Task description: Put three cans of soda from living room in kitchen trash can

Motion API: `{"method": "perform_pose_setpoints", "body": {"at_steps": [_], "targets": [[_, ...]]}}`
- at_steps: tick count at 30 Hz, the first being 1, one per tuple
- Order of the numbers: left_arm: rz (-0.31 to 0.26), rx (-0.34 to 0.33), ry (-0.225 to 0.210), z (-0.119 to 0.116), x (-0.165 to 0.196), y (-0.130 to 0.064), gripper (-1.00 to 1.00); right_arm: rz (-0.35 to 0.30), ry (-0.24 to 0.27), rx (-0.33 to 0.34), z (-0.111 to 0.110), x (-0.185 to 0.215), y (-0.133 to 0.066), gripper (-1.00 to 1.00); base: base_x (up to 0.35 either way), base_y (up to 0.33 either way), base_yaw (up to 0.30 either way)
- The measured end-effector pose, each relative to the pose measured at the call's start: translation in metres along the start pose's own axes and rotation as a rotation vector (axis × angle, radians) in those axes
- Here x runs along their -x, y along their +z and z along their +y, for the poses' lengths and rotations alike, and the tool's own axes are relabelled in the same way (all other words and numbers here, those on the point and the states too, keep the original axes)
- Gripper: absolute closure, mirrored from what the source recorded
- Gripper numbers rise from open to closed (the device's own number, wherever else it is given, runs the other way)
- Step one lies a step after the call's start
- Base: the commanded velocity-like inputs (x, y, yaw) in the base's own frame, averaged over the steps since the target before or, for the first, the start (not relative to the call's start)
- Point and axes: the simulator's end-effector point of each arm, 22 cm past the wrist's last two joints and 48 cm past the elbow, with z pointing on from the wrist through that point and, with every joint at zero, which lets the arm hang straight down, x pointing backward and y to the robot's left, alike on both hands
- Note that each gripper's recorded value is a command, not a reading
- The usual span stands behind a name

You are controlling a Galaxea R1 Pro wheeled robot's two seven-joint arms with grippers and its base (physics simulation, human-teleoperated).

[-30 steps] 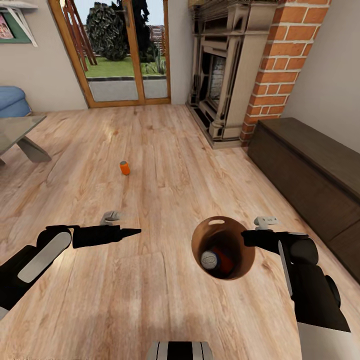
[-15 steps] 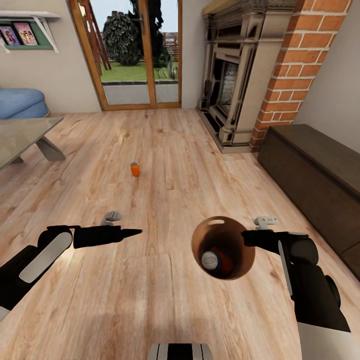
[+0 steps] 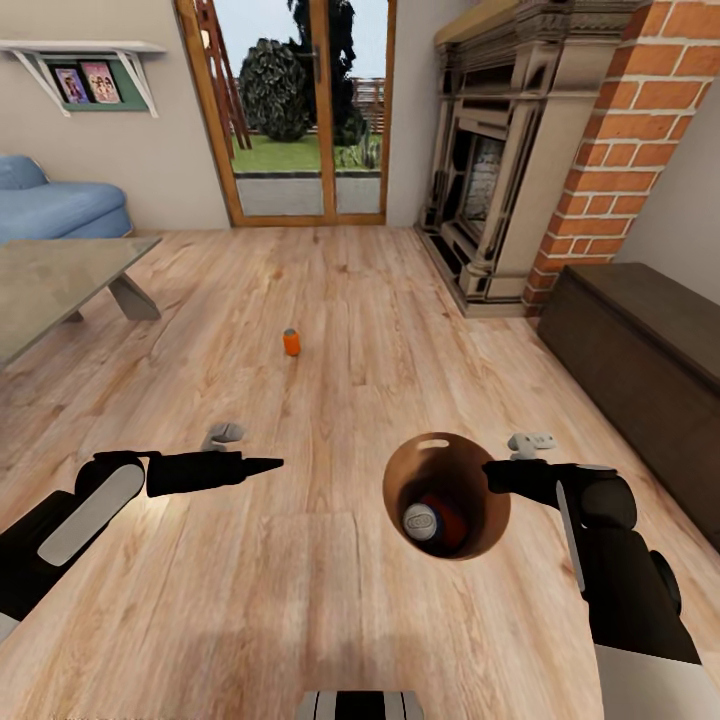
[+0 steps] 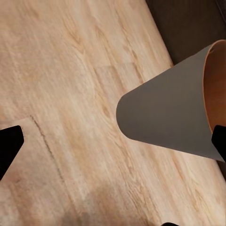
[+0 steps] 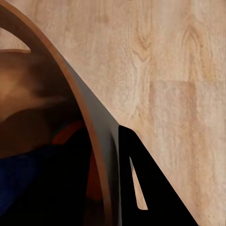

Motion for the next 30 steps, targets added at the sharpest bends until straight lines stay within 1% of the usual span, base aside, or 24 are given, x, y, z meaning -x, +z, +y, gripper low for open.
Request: {"method": "perform_pose_setpoints", "body": {"at_steps": [12, 30], "targets": [[-0.012, -0.001, 0.012, -0.0059, 0.0057, -0.0050, -1.00, -0.016, -0.003, 0.001, 0.0010, 0.0067, -0.0070, 1.00, 0.000, 0.000, 0.145], [-0.014, 0.000, 0.015, -0.0067, 0.0067, -0.0052, -1.00, -0.018, -0.004, -0.004, -0.0018, 0.0073, -0.0083, 1.00, 0.000, 0.000, 0.007]]}}
